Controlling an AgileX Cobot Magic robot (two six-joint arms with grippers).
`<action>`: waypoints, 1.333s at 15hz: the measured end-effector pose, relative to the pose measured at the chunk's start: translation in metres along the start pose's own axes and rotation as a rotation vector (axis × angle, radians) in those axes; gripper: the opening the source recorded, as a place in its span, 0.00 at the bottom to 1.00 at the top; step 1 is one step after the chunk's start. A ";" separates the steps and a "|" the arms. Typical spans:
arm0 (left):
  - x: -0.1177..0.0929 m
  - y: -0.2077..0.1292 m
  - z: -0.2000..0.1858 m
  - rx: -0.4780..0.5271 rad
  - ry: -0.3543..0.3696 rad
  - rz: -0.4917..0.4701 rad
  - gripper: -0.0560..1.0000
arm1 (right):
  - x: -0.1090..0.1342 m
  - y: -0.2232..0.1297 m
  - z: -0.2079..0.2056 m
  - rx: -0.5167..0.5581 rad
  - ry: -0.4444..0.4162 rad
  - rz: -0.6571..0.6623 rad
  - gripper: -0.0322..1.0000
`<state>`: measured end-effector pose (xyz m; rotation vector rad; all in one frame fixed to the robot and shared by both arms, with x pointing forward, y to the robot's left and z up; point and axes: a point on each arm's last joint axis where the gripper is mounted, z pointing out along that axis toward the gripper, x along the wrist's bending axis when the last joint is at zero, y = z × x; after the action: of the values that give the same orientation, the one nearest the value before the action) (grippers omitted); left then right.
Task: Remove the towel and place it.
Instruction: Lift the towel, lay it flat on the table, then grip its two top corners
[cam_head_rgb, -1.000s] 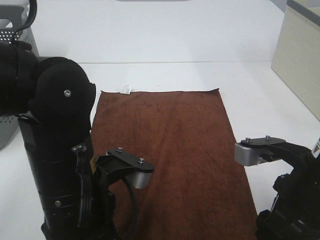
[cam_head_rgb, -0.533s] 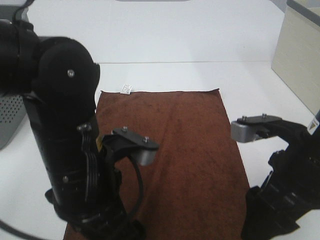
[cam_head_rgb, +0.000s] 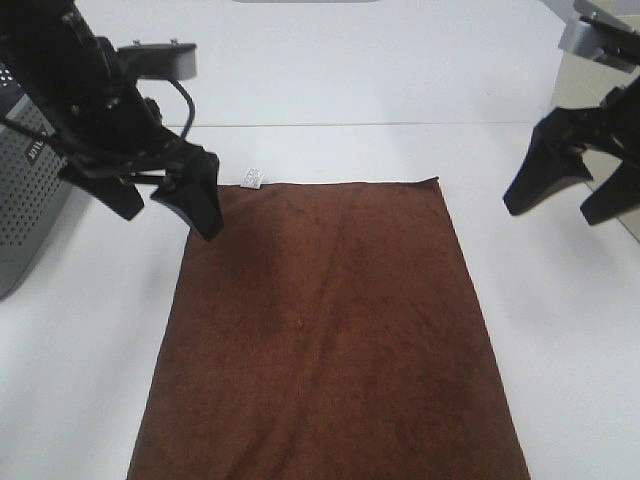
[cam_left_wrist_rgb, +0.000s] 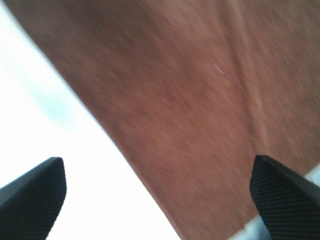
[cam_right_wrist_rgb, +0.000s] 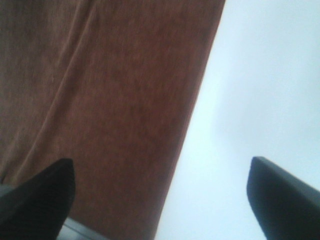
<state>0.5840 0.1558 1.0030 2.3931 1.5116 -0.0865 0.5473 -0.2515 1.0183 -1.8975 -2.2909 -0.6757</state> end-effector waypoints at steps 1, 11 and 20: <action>0.021 0.013 0.000 -0.038 0.016 -0.043 0.92 | -0.005 0.024 0.003 -0.023 -0.001 0.017 0.91; 0.118 0.088 0.100 -0.076 -0.005 -0.168 0.92 | -0.062 0.167 0.115 -0.022 0.043 -0.007 0.91; 0.125 0.103 0.128 -0.114 -0.079 -0.213 0.92 | -0.079 0.159 0.175 0.075 0.130 -0.004 0.91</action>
<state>0.7456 0.1871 0.8779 2.1106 1.6820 -0.1360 0.7528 -0.2348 0.8778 -1.7626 -2.2090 -0.6817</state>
